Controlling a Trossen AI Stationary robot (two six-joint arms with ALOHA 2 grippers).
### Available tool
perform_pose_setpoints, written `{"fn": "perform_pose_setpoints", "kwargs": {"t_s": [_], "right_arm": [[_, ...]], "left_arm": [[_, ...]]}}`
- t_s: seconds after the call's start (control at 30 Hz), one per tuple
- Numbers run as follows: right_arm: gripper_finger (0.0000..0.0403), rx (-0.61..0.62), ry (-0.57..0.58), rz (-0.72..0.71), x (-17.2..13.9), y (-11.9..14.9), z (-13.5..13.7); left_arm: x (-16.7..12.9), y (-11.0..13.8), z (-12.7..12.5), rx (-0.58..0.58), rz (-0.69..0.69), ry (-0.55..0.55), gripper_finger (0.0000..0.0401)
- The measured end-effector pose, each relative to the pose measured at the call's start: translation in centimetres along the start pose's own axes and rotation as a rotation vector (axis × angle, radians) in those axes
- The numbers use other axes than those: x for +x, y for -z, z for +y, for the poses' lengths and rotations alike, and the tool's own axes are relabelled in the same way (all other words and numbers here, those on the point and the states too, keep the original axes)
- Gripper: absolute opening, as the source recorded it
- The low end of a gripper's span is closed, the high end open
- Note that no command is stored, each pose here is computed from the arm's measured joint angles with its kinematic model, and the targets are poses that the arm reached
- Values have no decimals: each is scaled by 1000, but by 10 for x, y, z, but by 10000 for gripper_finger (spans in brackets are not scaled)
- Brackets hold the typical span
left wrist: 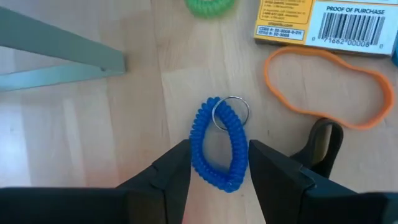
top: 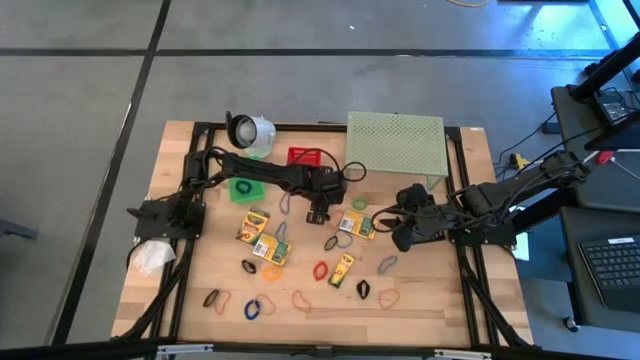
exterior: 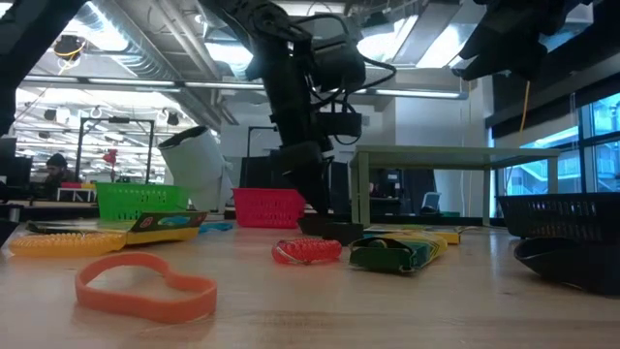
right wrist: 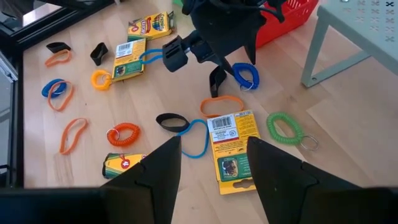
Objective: Pick & Place Office Desk Supplies
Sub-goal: Put the blue spring keychain into the green basket
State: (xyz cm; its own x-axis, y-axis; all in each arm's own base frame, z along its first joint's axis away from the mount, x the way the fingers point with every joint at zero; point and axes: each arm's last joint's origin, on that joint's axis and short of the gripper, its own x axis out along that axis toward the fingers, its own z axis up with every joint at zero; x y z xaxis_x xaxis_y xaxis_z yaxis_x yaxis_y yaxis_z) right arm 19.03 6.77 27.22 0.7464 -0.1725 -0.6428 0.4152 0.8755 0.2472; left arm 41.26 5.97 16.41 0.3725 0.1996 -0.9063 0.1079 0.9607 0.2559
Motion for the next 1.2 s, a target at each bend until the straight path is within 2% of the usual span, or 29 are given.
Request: {"fn": "perform_pose_setpoints", "kwargs": {"t_s": [0.3, 0.47, 0.57, 0.7, 0.9, 1.2], "right_arm": [[184, 11, -27, -5, 0, -1, 2], [184, 14, -37, -8, 0, -2, 3], [184, 15, -37, -9, 0, -2, 3], [184, 16, -37, -9, 0, -2, 3], [184, 25, -46, -18, 0, -3, 4], [184, 22, -55, -19, 0, -3, 4]], "left_arm": [[21, 4, -4, -29, 34, 24, 153], [21, 3, -3, -48, 29, 20, 147], [21, 4, -3, -54, 27, 56, 138], [21, 6, -5, -72, 40, 86, 107], [21, 6, -6, -103, 53, 83, 18], [20, 4, -11, -100, 52, 39, 5]]}}
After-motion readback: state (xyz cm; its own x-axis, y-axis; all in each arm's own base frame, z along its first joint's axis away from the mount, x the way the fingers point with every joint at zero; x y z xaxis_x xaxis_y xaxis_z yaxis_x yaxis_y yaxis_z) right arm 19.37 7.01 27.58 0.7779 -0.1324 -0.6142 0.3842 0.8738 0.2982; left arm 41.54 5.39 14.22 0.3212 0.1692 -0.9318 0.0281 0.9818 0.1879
